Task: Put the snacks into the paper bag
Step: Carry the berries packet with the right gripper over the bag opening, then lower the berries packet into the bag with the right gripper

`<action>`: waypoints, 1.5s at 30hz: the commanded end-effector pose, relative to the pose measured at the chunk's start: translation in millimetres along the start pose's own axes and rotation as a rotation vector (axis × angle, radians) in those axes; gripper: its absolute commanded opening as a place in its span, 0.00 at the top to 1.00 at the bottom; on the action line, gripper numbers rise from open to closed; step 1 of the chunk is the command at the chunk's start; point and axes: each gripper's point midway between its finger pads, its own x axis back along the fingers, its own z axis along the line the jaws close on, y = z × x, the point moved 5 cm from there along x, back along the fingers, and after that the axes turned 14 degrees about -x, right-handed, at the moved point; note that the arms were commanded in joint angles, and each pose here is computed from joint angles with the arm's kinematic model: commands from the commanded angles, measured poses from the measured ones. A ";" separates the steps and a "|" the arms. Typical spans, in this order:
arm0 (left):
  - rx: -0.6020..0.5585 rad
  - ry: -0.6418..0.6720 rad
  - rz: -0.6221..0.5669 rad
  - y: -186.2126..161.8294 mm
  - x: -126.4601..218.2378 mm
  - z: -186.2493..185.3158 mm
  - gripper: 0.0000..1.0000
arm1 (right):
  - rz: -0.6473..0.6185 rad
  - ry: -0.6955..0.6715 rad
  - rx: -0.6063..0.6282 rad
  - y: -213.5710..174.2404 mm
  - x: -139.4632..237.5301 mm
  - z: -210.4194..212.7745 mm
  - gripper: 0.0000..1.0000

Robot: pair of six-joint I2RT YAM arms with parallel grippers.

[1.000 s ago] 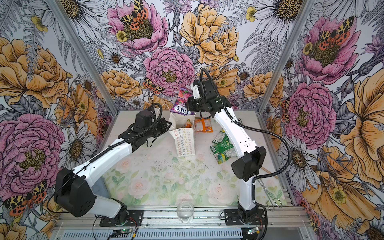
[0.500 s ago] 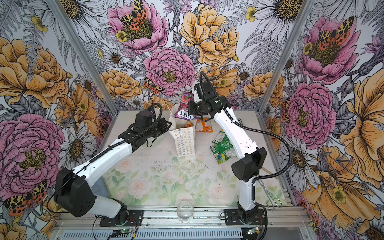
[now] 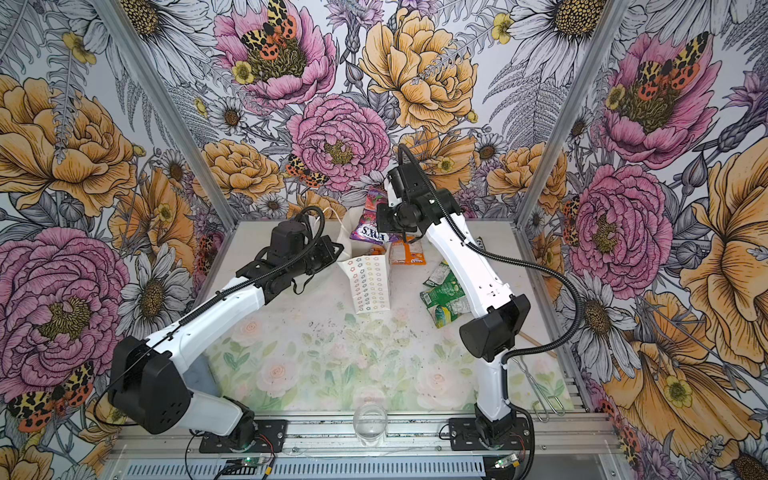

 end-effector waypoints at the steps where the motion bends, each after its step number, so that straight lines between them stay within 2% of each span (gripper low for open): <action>1: -0.002 -0.043 -0.025 9.9 2.3 -11.2 0.95 | -0.027 0.001 -0.011 5.0 1.3 5.7 1.00; 16: -0.003 -0.049 -0.029 10.1 2.5 -11.7 0.95 | -0.033 0.000 -0.031 3.8 -2.4 15.5 1.00; 32: -0.003 -0.052 -0.029 10.2 2.7 -11.2 0.95 | -0.019 -0.106 -0.033 -4.3 -24.2 4.8 1.00; 45: -0.001 -0.055 -0.029 11.3 1.9 -11.9 0.95 | 0.070 -0.124 0.005 -18.8 -36.8 2.6 1.00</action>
